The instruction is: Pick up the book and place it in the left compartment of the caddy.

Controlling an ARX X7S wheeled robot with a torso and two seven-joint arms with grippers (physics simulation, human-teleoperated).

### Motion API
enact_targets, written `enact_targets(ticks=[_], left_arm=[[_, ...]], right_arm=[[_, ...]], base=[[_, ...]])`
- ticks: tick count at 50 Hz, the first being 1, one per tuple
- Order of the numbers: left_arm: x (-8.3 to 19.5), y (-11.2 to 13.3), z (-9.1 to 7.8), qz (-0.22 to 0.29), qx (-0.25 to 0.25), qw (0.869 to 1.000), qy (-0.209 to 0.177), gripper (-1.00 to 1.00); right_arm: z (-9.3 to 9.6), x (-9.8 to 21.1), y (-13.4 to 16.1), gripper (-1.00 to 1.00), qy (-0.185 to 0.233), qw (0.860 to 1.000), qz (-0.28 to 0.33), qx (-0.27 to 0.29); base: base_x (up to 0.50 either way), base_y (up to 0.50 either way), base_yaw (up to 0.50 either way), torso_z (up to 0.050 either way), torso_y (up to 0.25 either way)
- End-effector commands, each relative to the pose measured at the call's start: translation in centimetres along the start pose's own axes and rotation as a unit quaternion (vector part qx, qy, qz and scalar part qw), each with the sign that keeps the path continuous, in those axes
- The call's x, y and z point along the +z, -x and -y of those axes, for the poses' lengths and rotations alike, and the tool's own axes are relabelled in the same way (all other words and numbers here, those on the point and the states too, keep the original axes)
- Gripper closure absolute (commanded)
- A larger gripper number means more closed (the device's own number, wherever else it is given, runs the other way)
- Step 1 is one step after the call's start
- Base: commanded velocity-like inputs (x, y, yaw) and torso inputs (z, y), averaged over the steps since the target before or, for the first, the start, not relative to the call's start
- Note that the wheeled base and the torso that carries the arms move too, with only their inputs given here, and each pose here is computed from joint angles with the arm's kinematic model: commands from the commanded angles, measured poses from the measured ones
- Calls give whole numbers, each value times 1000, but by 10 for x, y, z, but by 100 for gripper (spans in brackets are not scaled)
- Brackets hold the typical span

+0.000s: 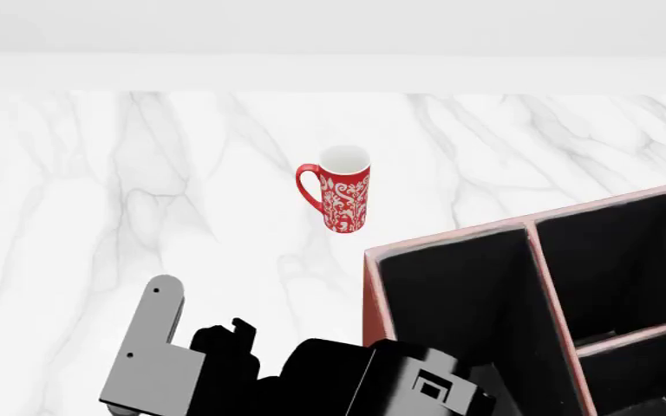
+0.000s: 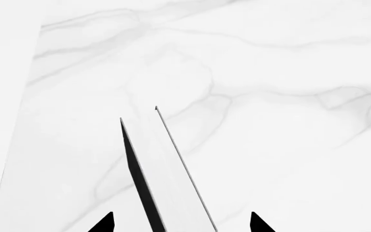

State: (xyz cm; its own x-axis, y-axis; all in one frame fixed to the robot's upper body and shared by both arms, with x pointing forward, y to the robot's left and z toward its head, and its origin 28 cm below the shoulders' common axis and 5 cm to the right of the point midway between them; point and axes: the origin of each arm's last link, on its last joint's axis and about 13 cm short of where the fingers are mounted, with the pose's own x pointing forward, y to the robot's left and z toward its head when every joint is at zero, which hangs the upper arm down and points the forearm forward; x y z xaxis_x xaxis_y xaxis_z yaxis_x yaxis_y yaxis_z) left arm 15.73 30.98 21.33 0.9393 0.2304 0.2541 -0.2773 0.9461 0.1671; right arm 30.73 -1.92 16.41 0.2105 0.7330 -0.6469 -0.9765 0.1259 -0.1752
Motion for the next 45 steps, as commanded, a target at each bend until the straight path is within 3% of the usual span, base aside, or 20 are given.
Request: enact_targets(ticks=[1, 45], left_arm=[[0, 0, 0, 1, 1, 1000, -2, -100], [1, 1, 0, 4, 1, 1000, -3, -100]], right_arm=[[0, -6, -6, -100, -5, 1000, 3, 2], [5, -24, -26, -100, -23, 999, 33, -9]], base=[[0, 0, 0, 0, 0], [0, 0, 0, 0, 0]])
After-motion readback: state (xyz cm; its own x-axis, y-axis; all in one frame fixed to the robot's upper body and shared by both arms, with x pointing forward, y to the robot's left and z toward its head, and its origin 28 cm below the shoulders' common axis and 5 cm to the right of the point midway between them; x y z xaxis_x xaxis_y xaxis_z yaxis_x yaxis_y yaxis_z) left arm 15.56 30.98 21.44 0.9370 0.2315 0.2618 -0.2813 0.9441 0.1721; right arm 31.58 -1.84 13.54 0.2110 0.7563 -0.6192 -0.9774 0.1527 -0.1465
